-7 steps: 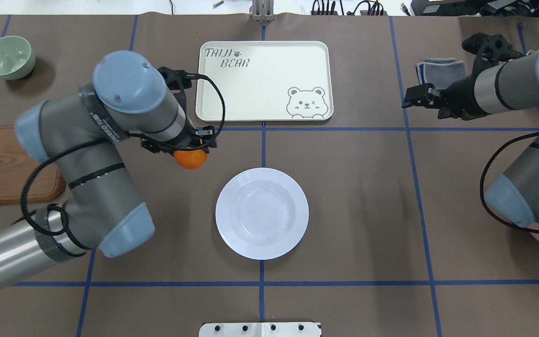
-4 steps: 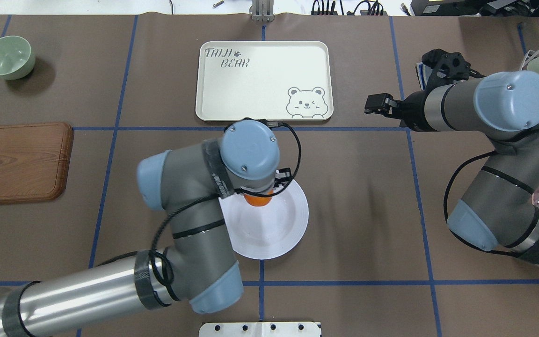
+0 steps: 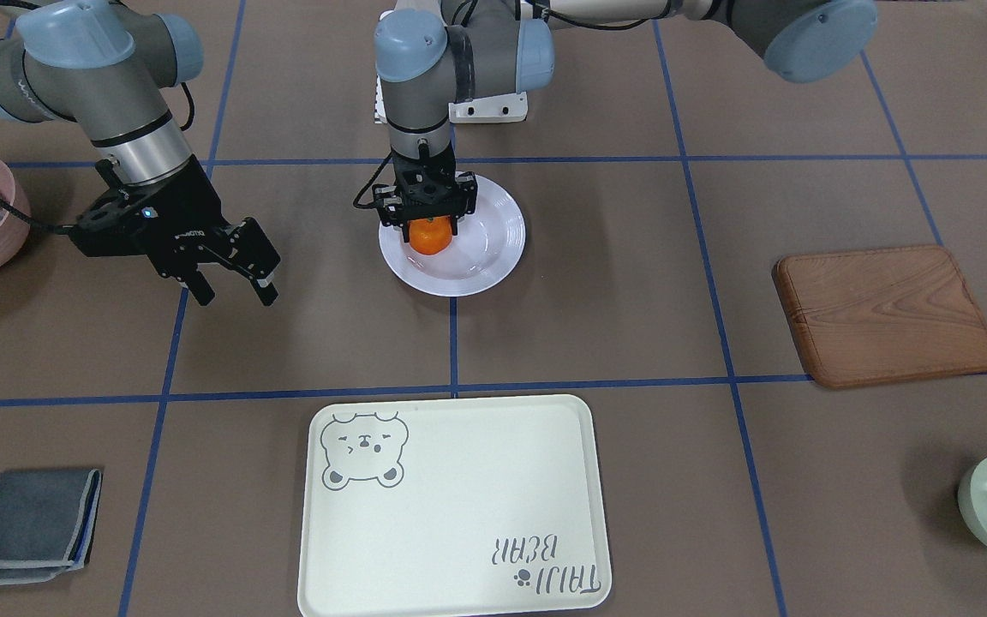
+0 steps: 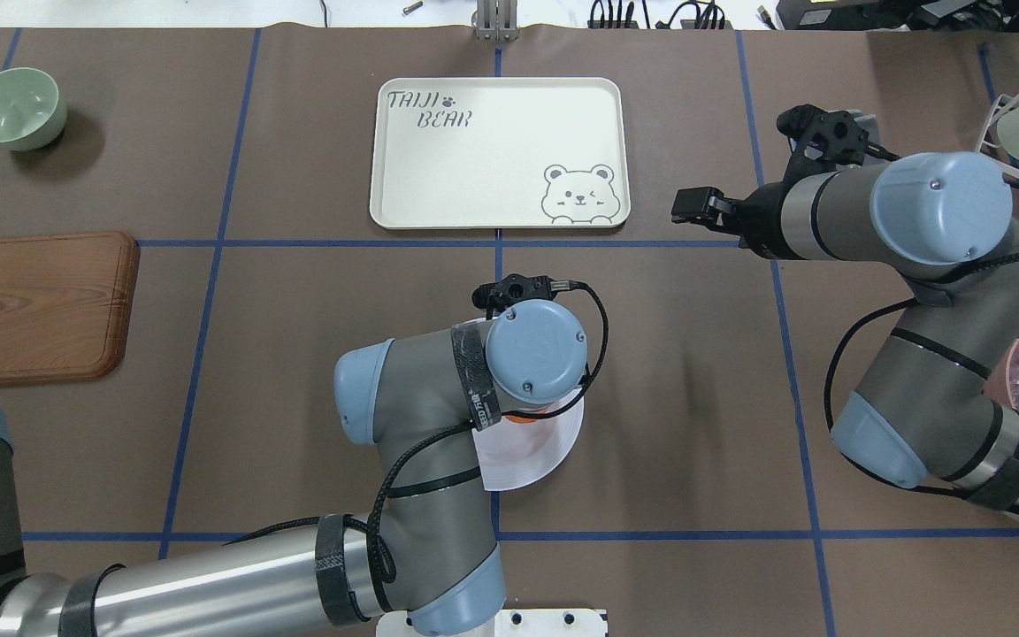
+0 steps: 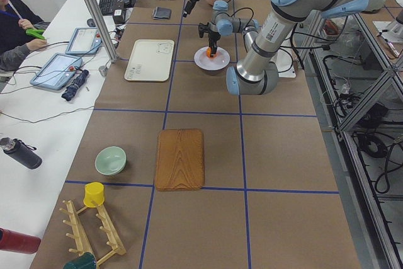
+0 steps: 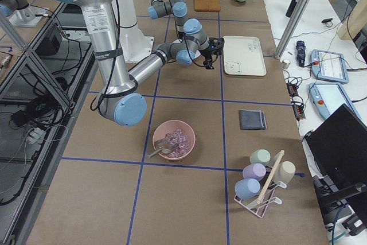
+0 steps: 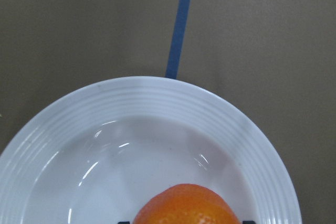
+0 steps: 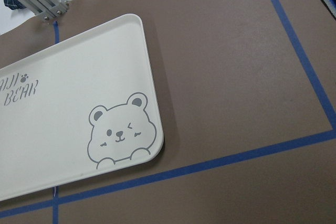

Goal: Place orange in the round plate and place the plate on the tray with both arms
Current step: 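Carry the orange onto the white plate and release it with the left gripper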

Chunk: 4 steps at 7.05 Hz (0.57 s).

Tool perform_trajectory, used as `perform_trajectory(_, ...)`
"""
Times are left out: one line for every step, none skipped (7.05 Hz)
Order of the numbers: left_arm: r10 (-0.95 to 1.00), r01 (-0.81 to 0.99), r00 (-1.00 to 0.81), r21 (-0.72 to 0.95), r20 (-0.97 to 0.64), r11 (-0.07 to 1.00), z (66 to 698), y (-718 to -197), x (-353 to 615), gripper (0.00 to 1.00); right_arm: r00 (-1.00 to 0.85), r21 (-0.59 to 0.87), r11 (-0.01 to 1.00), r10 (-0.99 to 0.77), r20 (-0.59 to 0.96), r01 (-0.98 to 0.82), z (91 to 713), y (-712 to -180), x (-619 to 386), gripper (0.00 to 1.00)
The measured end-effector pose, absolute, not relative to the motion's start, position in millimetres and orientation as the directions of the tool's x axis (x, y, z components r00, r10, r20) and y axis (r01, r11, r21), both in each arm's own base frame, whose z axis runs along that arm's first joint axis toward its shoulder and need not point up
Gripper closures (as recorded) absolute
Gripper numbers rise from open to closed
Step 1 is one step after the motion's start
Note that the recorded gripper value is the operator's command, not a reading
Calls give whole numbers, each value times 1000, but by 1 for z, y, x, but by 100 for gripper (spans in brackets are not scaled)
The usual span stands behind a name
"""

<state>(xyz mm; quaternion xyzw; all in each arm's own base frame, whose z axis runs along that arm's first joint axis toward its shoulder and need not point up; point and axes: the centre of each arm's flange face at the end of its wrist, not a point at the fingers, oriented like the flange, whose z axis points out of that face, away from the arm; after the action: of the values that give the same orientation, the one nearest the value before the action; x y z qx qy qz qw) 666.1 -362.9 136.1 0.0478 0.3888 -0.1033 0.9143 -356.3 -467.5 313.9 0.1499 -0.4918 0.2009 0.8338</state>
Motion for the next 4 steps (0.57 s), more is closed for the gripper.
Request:
perform_trajectory(-154,229,681,9,-716,973,144,-365,664,100,436,52,875,187,880,-482,314,-467,-357,0)
perform_trajectory(-156,233,685,11,-712,972,153,-367,659,100,436,52,876,187,880,-480,314,-467,-358,0)
perform_trajectory(-145,227,687,21,-712,974,163,-367,649,45,437,52,876,186,880,-479,314,-466,-358,0)
perform_trajectory(-128,215,689,33,-713,976,170,-364,641,3,436,52,876,186,880,-479,314,-466,-359,0)
